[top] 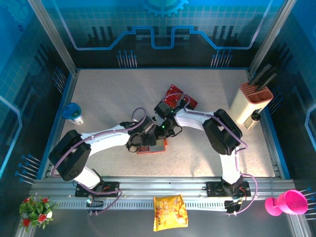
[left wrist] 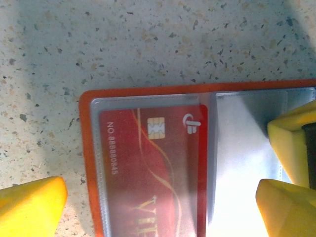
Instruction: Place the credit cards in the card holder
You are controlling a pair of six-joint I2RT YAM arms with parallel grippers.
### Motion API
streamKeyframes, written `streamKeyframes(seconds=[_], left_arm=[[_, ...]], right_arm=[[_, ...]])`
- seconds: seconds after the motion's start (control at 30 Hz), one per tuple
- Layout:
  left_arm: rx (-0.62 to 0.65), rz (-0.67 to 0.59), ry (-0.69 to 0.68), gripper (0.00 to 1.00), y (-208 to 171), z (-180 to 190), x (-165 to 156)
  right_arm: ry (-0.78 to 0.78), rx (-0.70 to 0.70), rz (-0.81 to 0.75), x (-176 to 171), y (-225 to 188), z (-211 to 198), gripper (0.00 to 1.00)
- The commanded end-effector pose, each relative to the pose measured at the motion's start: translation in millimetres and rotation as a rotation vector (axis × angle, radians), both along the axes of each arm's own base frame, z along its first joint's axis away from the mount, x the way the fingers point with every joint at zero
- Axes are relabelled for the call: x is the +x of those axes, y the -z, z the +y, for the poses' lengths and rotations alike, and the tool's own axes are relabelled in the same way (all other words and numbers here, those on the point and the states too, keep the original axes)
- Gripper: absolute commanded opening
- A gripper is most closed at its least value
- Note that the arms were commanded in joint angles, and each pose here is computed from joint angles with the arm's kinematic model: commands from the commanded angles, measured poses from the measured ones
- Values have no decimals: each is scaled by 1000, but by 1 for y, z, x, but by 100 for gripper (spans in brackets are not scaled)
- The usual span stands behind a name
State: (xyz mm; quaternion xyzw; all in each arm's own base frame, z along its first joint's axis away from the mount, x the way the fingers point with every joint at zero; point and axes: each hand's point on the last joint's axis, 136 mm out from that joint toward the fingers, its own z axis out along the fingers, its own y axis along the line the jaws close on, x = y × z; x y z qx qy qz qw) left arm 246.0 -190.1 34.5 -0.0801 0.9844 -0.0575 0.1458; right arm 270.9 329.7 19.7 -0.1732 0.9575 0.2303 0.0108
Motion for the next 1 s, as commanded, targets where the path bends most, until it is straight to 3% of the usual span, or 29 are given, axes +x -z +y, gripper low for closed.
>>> streamKeyframes(seconds=[0.0,0.5,0.7,0.97], left_arm=[[34,9,17,99,11,5,-5],[106,71,10,99,36,23,-21],[98,73,12,99,38,22,-22],[95,74,20,99,39,22,-22]], right_arm=[[-1,-9,51,-12,12,3,9],[47,20,11,3,-10,-2,10],[89,29,-12,10,-21,-10,22],[113,16,19,8,-8,-11,28]])
